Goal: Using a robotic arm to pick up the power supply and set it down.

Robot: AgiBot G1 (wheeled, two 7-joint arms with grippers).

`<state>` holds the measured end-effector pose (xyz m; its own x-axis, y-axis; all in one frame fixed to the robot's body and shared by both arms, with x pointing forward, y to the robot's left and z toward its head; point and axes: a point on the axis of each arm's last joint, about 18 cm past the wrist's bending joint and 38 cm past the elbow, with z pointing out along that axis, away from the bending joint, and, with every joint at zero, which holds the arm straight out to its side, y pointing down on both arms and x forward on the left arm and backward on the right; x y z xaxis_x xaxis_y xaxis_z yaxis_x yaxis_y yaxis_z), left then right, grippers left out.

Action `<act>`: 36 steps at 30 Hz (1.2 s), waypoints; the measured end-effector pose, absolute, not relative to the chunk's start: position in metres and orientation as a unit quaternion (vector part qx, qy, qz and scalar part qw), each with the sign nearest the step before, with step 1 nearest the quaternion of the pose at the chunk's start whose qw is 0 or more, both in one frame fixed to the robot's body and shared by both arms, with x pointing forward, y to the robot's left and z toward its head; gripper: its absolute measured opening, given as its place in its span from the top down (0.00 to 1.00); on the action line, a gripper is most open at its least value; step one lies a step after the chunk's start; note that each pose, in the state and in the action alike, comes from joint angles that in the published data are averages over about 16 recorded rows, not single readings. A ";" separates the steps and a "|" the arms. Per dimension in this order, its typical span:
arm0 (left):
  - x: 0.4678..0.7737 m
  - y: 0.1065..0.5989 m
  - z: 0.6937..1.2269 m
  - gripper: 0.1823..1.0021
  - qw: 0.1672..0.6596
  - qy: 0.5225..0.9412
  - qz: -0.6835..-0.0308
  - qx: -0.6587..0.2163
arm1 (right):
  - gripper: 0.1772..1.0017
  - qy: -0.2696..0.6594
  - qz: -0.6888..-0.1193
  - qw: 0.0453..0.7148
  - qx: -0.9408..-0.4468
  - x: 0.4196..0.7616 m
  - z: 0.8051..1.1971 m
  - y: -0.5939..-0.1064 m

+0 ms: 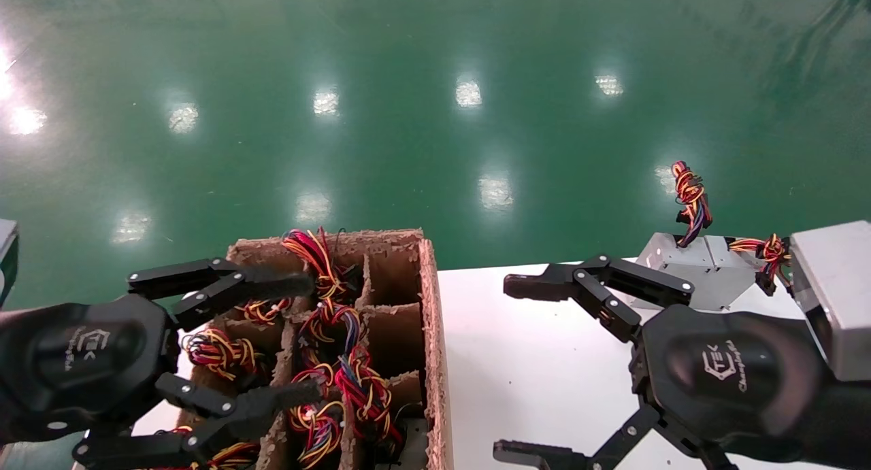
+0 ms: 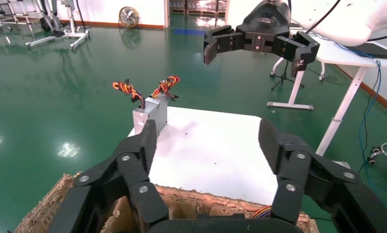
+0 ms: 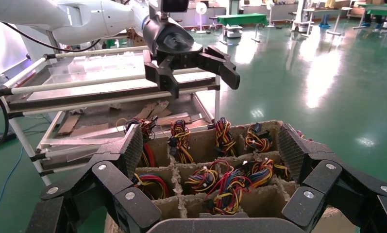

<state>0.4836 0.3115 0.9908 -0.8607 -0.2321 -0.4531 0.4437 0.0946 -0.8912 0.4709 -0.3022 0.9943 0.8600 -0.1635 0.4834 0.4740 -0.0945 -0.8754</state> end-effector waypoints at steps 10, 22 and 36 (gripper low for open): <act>0.484 0.311 0.991 0.17 0.253 0.695 -0.669 0.076 | 0.00 -0.105 -0.242 0.661 -0.703 0.474 0.993 -0.302; 0.484 0.311 0.991 0.03 0.253 0.695 -0.669 0.076 | 0.00 -0.102 -0.243 0.659 -0.705 0.475 0.992 -0.302; 0.484 0.311 0.991 0.00 0.253 0.695 -0.669 0.076 | 0.00 -0.101 -0.244 0.658 -0.705 0.475 0.992 -0.302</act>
